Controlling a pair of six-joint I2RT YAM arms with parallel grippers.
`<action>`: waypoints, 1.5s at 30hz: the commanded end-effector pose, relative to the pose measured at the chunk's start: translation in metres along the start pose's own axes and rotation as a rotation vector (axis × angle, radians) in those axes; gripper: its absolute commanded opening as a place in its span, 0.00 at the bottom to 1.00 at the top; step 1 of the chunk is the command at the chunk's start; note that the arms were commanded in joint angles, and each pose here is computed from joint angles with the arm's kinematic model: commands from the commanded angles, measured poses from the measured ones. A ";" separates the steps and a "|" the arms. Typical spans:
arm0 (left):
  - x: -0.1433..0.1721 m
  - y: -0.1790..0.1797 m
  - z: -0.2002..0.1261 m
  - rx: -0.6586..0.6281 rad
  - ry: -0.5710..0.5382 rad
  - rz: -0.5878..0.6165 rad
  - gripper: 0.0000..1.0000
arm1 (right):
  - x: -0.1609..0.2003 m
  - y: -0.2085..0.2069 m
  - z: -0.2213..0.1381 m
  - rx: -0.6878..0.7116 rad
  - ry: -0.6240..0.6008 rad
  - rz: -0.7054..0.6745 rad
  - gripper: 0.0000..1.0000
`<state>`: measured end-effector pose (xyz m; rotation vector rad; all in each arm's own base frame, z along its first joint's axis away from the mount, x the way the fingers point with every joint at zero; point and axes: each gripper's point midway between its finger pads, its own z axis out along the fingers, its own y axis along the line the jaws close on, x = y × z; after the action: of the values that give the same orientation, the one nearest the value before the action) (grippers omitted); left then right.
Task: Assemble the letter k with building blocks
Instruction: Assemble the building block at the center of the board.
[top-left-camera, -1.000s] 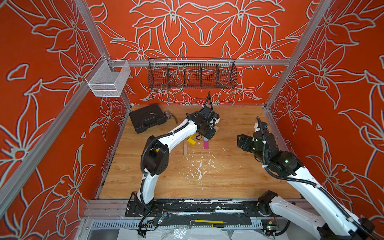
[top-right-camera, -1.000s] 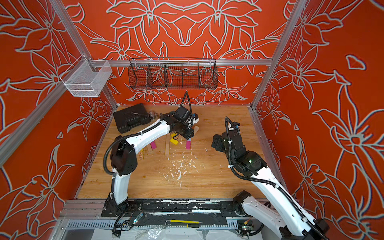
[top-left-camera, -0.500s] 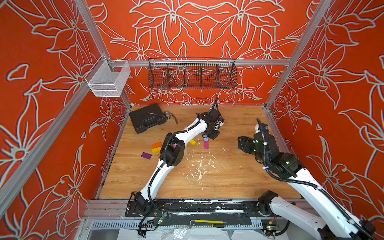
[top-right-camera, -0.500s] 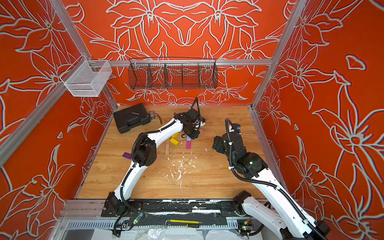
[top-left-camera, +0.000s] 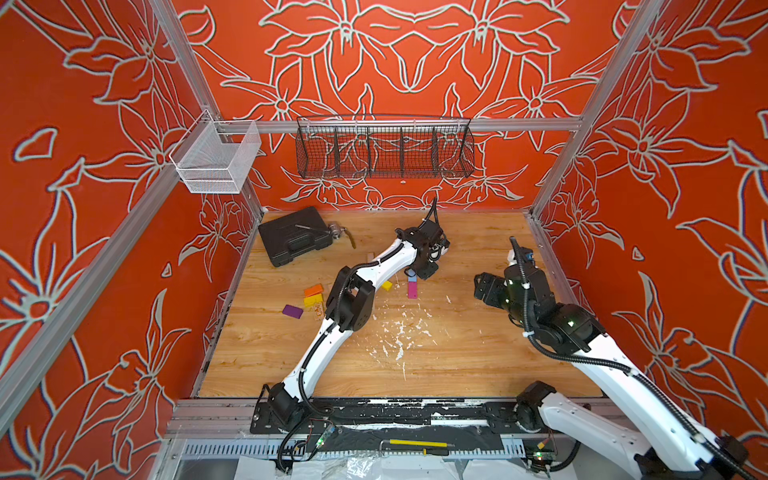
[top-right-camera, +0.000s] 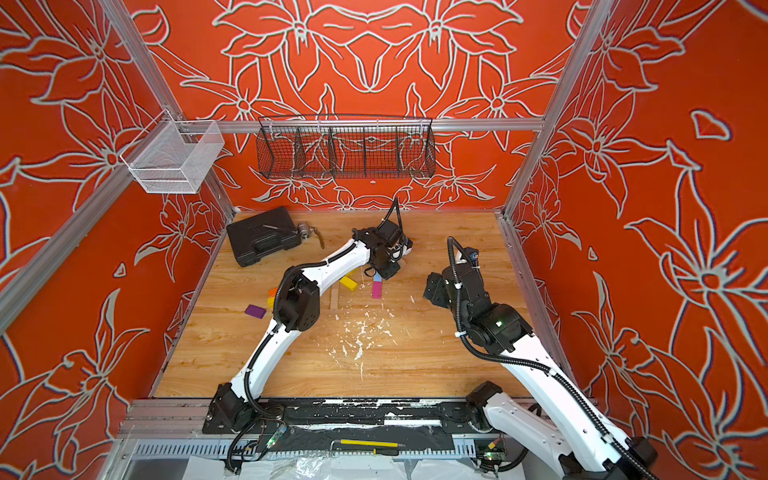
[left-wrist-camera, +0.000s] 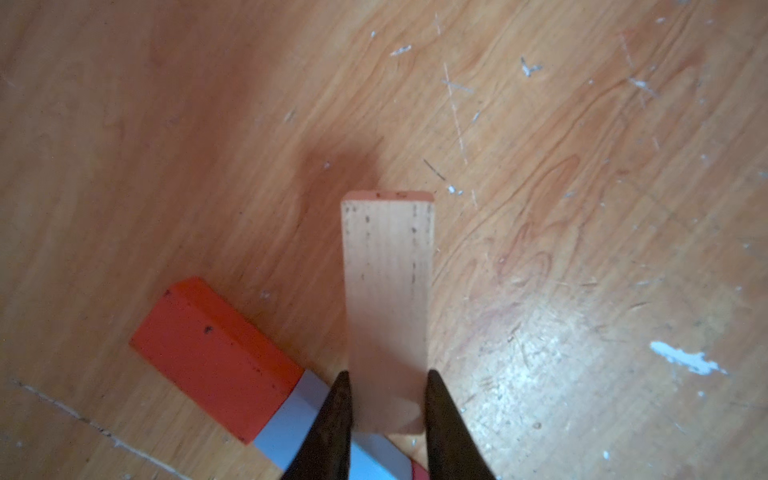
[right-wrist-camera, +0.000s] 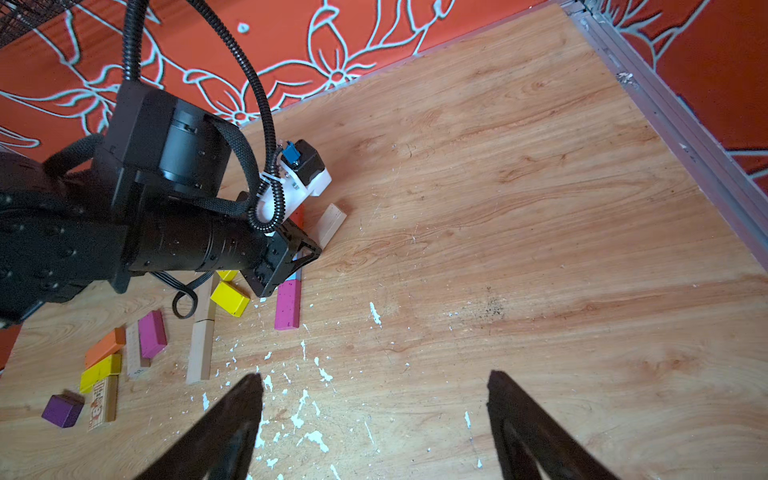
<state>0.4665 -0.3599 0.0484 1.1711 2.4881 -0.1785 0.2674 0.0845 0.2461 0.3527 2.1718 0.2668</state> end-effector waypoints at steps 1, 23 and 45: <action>-0.002 -0.004 0.006 0.003 -0.002 0.034 0.31 | -0.002 -0.007 0.001 0.037 -0.011 0.012 0.86; 0.000 -0.035 -0.218 0.097 -0.489 -0.240 0.38 | -0.012 0.041 0.027 -0.026 0.216 0.066 0.70; 0.140 -0.050 -0.294 0.179 -0.556 -0.204 1.00 | 0.043 0.070 0.207 0.336 0.524 0.177 0.40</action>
<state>0.2664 -0.2041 0.2552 0.7912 2.1336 -0.5915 0.4165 0.1832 0.1197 0.6222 2.7378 0.1543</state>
